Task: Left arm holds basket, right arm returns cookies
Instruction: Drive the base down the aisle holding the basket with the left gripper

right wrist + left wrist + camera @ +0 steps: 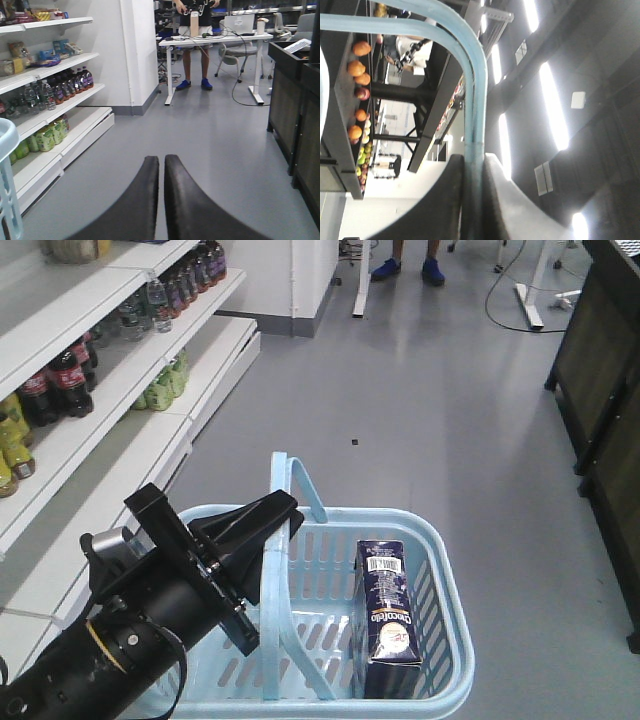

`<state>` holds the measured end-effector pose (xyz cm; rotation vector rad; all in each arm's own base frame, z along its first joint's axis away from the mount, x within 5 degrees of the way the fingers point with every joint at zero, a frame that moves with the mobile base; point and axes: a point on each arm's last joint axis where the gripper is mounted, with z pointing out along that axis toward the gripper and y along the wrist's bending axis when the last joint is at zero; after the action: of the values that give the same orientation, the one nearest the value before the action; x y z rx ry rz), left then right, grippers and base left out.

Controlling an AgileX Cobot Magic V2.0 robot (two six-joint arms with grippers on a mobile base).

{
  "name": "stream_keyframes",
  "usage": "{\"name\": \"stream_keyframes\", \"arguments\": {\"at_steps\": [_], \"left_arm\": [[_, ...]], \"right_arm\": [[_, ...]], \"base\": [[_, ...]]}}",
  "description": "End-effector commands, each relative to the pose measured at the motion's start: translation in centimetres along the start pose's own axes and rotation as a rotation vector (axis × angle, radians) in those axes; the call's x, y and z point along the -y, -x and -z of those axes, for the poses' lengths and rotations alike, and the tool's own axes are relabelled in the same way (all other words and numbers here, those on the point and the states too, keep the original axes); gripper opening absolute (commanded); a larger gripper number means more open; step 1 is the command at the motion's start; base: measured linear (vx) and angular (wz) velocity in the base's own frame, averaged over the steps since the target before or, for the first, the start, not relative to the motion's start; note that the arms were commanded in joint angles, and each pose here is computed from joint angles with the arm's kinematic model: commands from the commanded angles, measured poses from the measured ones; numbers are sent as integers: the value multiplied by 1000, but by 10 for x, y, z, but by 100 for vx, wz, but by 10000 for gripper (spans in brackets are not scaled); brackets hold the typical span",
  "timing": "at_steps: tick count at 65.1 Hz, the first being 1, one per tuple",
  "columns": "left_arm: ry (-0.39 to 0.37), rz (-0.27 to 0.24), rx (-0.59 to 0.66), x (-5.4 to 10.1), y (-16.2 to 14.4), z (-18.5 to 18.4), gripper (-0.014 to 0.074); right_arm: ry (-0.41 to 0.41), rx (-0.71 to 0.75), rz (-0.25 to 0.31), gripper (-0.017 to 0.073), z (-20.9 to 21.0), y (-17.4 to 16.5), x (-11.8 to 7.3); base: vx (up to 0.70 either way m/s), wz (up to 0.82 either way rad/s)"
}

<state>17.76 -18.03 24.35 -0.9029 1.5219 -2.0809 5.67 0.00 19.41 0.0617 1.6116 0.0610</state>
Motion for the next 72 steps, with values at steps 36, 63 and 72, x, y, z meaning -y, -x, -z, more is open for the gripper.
{"name": "stream_keyframes", "arguments": {"at_steps": [36,63,72], "left_arm": [[-337,10,-84,41,-11,3,-3],[-337,10,-84,41,-11,3,-3],[-337,10,-84,41,-11,3,-3]], "right_arm": [[2,66,15,-6,0,1,0],[2,66,15,-6,0,1,0],[2,66,15,-6,0,1,0]], "base": [[7,-21],[15,1],[23,13]]}}
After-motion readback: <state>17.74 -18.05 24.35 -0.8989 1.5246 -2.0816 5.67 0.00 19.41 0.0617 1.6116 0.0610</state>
